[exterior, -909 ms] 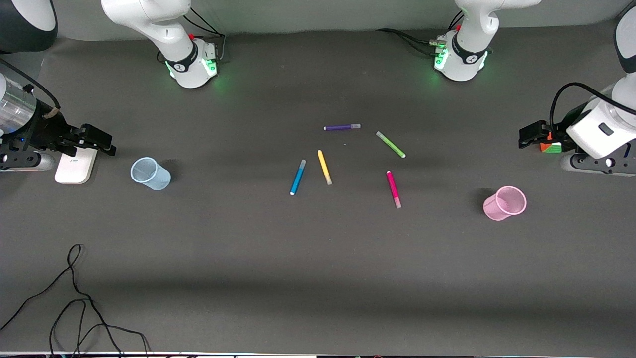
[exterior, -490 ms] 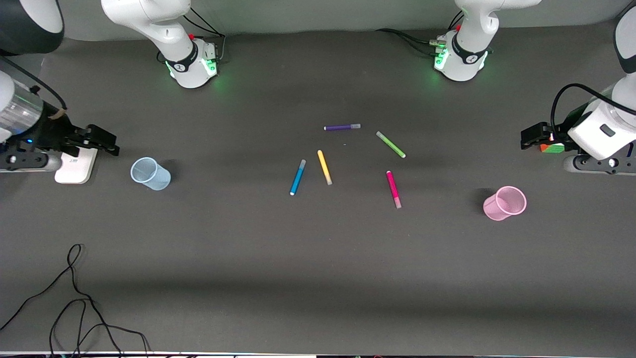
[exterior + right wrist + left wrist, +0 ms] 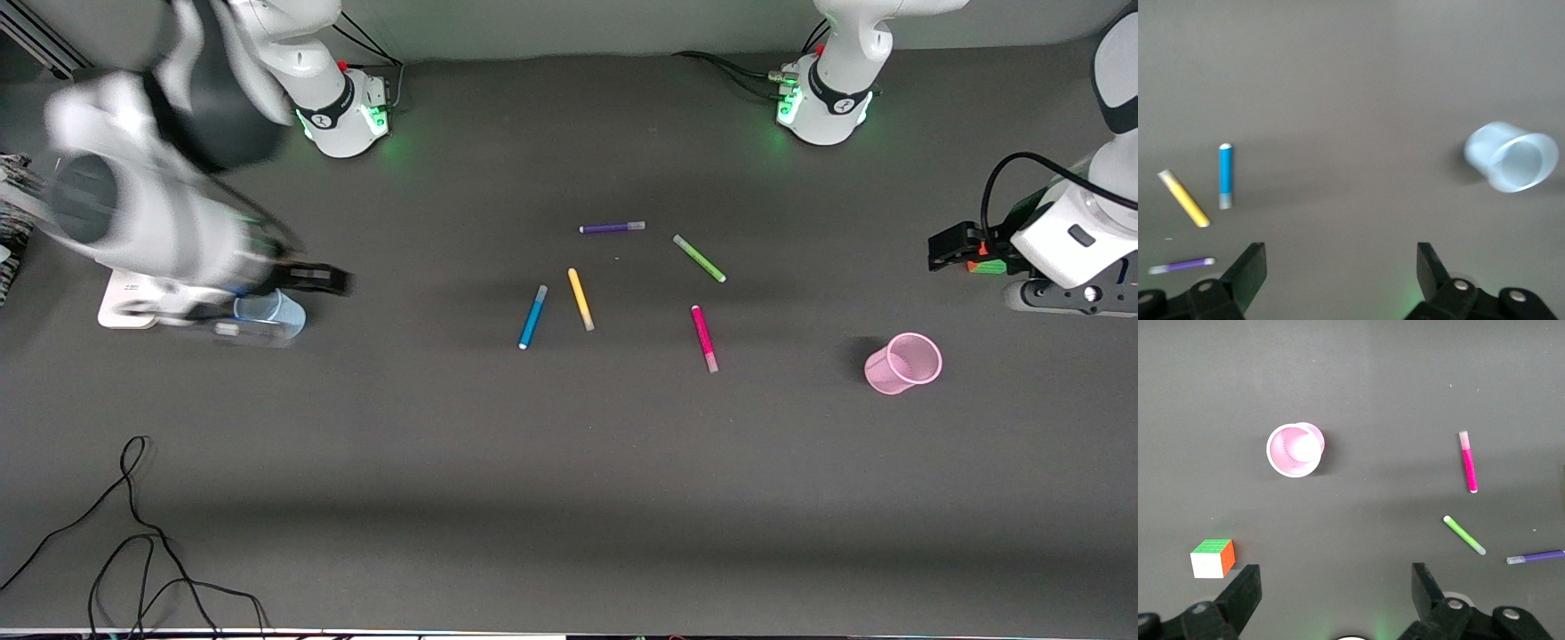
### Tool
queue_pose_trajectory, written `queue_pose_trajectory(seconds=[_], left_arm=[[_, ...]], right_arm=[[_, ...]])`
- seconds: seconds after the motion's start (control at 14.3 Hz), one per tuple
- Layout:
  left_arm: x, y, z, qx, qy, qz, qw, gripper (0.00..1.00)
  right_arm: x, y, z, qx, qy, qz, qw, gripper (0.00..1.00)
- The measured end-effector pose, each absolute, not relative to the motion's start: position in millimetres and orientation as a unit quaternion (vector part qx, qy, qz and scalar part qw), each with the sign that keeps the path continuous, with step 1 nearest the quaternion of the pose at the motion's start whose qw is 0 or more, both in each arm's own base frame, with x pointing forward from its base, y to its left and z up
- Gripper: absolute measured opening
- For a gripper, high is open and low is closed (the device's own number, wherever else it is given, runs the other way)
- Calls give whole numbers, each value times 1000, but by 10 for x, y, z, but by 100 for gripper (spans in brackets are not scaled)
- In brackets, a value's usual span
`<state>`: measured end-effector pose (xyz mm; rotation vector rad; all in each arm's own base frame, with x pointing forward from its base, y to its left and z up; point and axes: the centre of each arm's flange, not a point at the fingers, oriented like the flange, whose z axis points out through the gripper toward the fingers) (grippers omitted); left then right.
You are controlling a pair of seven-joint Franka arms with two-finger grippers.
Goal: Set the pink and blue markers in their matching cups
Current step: 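Reach the right gripper down to the blue marker while the left gripper moves inward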
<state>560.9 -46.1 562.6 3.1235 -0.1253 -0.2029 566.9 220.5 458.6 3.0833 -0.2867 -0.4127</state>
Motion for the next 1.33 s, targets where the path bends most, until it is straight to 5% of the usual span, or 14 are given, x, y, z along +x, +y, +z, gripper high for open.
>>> queue_pose_trajectory(seconds=[0.7, 1.33], left_arm=[[5234, -1962, 5407, 996, -18, -89, -19, 100], [4913, -2669, 5279, 996, 19, -86, -34, 93]], right_arm=[[5717, 3573, 2151, 948, -245, -201, -40, 100], [5665, 3736, 1626, 940, -271, -201, -50, 98]])
